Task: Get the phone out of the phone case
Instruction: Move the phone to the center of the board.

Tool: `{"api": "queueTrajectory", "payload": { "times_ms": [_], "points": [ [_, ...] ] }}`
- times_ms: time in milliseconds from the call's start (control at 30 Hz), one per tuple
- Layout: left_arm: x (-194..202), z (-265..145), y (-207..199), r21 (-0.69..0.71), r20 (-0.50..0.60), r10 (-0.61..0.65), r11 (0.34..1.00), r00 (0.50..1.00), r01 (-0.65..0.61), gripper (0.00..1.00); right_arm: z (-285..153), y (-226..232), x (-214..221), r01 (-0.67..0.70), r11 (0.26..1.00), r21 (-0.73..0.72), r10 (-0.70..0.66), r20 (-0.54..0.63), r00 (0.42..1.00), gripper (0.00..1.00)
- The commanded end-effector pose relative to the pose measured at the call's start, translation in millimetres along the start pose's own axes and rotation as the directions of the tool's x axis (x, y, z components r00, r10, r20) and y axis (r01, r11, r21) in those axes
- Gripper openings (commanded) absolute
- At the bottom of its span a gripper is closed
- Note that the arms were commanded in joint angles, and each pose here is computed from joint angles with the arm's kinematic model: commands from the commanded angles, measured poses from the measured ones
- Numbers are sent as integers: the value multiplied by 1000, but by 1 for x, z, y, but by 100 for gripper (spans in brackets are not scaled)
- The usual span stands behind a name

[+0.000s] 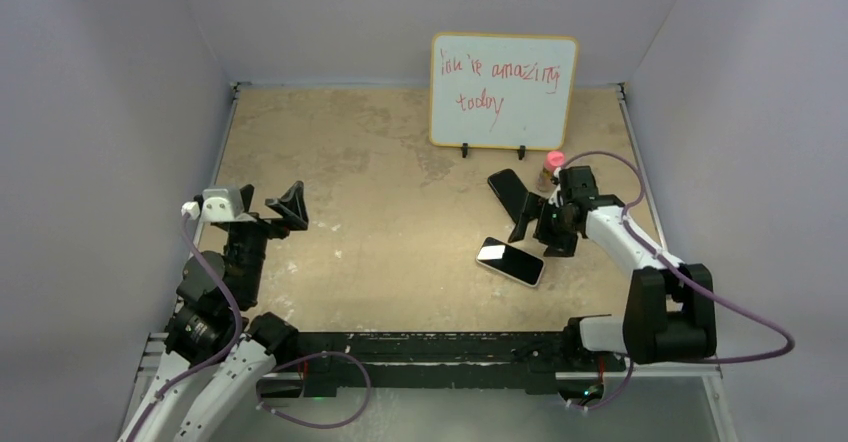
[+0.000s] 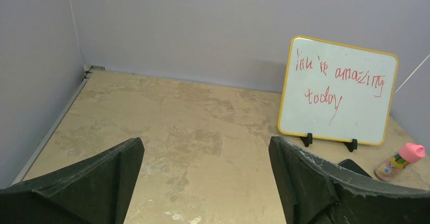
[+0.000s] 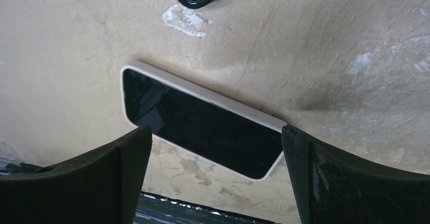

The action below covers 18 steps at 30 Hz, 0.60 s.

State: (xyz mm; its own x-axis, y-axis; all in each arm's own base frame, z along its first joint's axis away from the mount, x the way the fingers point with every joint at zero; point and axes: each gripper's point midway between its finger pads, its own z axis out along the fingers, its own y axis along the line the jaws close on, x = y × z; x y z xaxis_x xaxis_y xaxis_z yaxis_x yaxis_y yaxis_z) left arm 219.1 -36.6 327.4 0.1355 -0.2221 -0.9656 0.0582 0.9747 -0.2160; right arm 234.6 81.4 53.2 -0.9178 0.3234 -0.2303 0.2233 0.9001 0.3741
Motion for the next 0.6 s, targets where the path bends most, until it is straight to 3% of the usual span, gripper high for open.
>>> {"api": "queueTrajectory", "payload": {
  "times_ms": [0,400,567],
  "points": [
    [-13,2,1,-12,31,6,1000,1000,-6,100,8,-3,-12,17,1000,21,-18,7,1000,99],
    [-9,5,2,-21,20,21,1000,1000,-20,100,28,0,12,87,995,44,-83,-78,993,99],
    [-8,5,2,-22,17,22,1000,1000,-21,100,36,20,39,185,982,21,-181,-130,975,99]
  ]
}}
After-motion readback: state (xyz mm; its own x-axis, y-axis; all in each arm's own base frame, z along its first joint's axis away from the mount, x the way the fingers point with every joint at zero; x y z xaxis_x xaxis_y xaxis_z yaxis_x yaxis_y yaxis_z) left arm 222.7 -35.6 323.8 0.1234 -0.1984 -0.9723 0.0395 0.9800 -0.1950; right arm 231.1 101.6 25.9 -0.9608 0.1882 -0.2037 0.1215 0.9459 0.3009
